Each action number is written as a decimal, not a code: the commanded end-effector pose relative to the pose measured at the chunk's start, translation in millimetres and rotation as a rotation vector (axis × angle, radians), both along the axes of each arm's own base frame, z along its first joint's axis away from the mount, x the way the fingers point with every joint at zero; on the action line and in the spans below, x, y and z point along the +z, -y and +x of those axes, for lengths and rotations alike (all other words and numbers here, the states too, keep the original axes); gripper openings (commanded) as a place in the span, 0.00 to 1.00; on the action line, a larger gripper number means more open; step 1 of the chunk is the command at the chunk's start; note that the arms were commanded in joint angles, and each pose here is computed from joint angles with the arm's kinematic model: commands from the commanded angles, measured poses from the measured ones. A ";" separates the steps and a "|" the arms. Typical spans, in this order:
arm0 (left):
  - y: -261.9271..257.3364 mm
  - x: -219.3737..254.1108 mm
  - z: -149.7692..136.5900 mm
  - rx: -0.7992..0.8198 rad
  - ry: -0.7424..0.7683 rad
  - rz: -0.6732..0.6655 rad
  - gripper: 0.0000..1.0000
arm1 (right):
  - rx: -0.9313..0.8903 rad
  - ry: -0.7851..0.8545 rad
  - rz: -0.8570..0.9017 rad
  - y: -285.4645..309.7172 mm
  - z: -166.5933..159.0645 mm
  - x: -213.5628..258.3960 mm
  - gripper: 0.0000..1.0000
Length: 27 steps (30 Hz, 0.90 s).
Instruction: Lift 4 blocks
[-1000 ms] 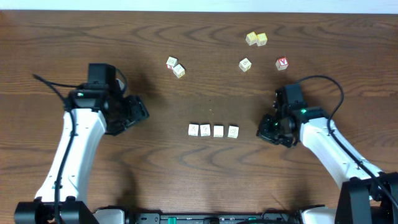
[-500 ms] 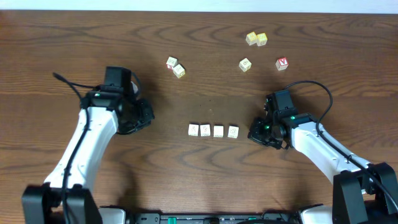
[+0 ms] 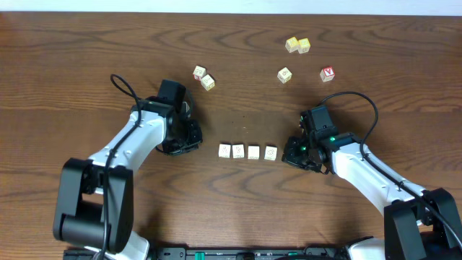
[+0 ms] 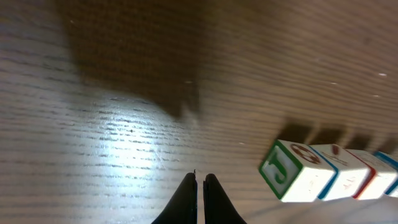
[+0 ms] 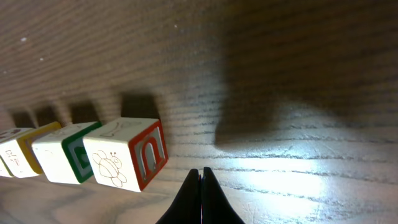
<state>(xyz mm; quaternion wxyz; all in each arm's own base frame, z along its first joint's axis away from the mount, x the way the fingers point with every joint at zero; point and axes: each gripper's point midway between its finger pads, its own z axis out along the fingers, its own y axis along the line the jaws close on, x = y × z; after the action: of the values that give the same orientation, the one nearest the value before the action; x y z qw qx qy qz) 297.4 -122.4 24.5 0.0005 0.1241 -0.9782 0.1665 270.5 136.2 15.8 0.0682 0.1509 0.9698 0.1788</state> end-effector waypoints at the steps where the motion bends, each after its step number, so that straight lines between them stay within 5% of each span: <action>1: 4.9 -18.0 -11.3 -0.030 -0.063 0.002 0.07 | -0.008 0.003 -0.010 -1.0 1.0 -1.9 0.01; 27: 34.8 -27.2 -12.5 -0.116 -0.036 -0.025 0.07 | 0.037 -0.007 -0.007 -16.0 3.3 -22.6 0.01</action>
<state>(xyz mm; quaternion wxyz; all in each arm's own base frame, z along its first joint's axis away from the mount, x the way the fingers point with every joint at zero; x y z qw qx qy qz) 288.0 -159.5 0.8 0.0270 0.0736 -0.9801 0.1825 274.7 150.7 -3.2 0.0658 0.1380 0.9725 0.1759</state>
